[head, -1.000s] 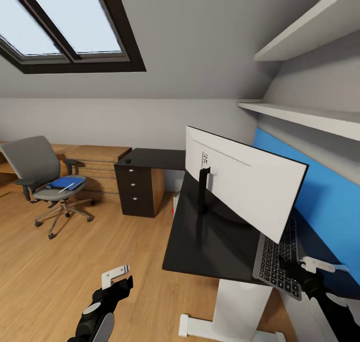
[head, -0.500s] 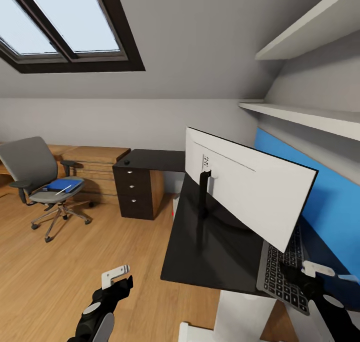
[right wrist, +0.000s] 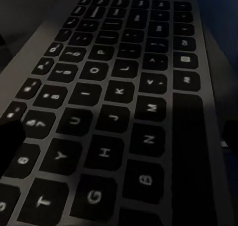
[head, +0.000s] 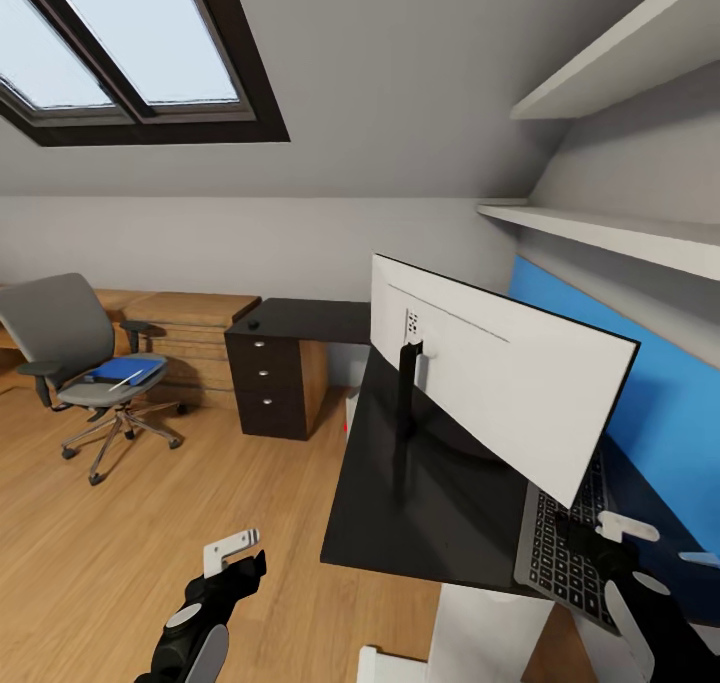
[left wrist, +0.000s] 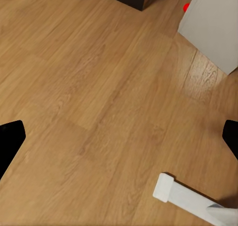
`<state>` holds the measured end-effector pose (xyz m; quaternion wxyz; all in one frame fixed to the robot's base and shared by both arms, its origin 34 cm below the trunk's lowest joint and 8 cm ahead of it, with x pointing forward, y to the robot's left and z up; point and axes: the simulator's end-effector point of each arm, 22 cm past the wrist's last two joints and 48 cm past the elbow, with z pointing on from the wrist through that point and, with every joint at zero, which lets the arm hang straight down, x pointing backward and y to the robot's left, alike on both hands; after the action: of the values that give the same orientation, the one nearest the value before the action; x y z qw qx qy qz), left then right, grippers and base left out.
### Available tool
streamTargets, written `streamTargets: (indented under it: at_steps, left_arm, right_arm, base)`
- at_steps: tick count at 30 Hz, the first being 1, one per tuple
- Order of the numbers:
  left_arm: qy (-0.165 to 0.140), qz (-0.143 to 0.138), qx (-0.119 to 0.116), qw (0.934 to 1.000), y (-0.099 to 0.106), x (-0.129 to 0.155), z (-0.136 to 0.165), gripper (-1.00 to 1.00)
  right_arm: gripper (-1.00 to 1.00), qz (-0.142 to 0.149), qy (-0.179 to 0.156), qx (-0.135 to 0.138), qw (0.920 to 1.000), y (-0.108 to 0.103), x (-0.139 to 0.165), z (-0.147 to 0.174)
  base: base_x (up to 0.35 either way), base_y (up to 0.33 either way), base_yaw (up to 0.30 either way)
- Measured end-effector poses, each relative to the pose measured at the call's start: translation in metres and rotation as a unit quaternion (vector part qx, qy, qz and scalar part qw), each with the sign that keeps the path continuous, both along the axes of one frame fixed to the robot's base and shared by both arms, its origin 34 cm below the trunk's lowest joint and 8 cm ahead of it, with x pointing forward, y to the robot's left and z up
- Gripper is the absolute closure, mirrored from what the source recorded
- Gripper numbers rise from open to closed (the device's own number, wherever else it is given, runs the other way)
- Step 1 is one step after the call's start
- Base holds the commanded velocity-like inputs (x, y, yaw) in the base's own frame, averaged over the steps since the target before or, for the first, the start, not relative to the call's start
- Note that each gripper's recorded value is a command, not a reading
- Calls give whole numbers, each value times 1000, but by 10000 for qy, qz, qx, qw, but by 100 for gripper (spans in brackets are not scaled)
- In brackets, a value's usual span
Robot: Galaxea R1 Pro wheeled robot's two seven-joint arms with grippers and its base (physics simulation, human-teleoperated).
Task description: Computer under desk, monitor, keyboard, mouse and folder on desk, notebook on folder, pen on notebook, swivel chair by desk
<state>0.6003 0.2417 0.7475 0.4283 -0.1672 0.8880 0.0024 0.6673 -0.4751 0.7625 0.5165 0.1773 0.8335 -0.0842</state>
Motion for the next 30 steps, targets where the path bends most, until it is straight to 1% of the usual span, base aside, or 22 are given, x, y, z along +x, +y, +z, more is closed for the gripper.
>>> streamTargets:
  at_steps: [11, 18, 23, 30]
  left_arm:
    - [0, -3, -3, 10000, 0, 0, 0, -100]
    - [-10, -7, -11, 10000, -2, 0, 1, -100]
    - [-14, -109, -3, 9999, -10, 0, 1, -100]
    - [-16, -189, 14, 9998, -16, 0, 1, -100]
  right_arm:
    - [-100, 17, 27, -100, 9999, -2, 3, -2]
    - [-100, 1, 98, -90, 9999, -2, 2, -9]
    - [-100, -31, 82, -75, 9999, -3, 8, -11]
    - [-100, -1, 98, -189, 9998, -4, 12, -12]
  base:
    - [0, 0, 0]
    - [0, 0, 0]
    - [0, 0, 0]
    - [0, 0, 0]
